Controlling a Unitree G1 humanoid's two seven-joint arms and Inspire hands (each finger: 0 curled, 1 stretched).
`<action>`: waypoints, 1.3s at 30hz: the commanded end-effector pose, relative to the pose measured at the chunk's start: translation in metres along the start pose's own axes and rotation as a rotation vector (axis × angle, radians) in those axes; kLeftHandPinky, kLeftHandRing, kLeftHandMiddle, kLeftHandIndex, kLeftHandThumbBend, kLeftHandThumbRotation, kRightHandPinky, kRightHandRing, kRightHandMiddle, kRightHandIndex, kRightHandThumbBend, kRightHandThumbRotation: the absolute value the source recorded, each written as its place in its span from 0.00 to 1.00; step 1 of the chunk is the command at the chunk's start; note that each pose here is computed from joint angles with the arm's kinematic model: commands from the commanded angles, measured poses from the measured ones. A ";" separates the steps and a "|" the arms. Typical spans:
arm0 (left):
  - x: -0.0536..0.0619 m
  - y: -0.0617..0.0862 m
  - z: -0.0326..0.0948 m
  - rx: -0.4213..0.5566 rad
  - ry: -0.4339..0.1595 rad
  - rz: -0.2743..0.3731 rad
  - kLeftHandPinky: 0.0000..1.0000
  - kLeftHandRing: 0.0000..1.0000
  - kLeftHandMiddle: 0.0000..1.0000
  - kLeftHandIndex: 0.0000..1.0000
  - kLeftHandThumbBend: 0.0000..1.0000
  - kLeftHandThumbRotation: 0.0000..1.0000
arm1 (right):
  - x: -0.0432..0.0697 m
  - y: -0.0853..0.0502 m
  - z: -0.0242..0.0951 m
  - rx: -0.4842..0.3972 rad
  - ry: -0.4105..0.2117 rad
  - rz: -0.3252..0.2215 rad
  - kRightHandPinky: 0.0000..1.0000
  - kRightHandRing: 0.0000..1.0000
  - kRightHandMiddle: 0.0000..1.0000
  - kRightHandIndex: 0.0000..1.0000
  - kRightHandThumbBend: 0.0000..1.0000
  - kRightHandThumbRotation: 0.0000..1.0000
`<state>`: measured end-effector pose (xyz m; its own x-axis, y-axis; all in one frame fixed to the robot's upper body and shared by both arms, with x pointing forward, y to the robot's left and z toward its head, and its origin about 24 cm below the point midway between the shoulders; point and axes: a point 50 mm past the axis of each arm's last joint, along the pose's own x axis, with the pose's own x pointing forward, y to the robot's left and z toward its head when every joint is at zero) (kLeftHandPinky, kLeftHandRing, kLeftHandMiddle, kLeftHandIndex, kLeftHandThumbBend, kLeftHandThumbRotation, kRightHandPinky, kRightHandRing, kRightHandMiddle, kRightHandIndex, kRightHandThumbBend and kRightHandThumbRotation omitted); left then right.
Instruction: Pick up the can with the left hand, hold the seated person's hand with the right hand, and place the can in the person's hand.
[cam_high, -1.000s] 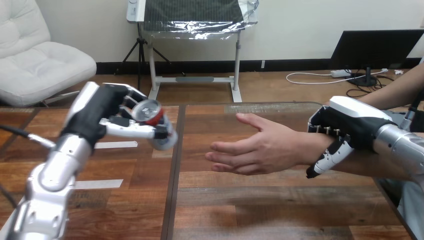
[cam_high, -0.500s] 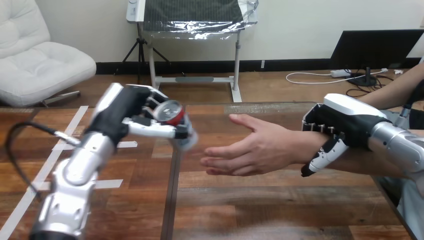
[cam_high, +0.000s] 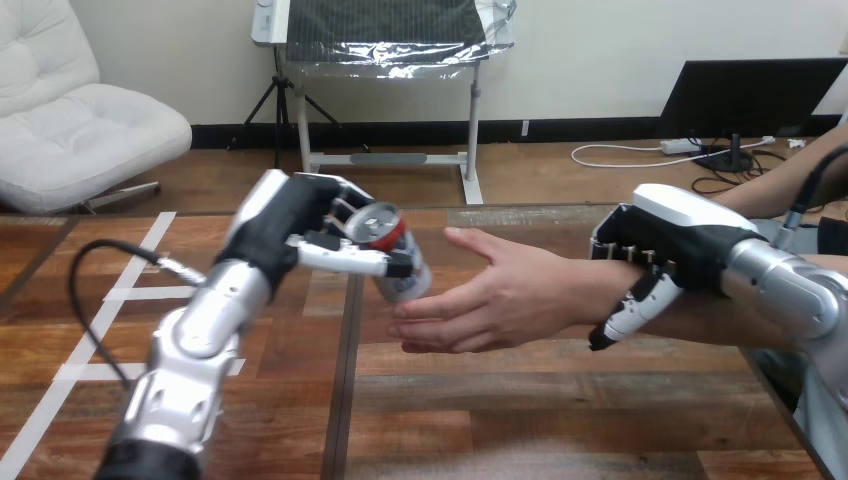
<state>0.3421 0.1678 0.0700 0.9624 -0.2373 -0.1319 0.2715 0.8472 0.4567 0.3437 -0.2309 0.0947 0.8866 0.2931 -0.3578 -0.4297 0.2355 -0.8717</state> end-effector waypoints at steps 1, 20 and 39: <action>0.019 0.003 0.042 0.031 -0.123 0.017 0.33 0.39 0.41 0.42 0.77 0.00 | 0.008 0.003 0.008 0.025 -0.003 0.013 0.27 0.31 0.37 0.38 0.89 0.08; 0.038 -0.027 0.055 0.022 -0.124 -0.076 0.35 0.42 0.44 0.43 0.78 0.00 | 0.015 0.002 0.021 0.036 -0.046 0.002 0.28 0.33 0.39 0.40 0.89 0.06; 0.045 -0.059 0.065 0.006 -0.130 -0.159 0.29 0.36 0.40 0.41 0.78 0.00 | 0.019 0.001 0.027 0.027 -0.028 0.004 0.27 0.32 0.38 0.38 0.88 0.08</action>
<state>0.3592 0.1230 0.0592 0.9298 -0.3003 -0.2127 0.3662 0.8132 0.4524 0.3519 -0.2098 0.0948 0.8837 0.3058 -0.3545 -0.4330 0.2461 -0.8671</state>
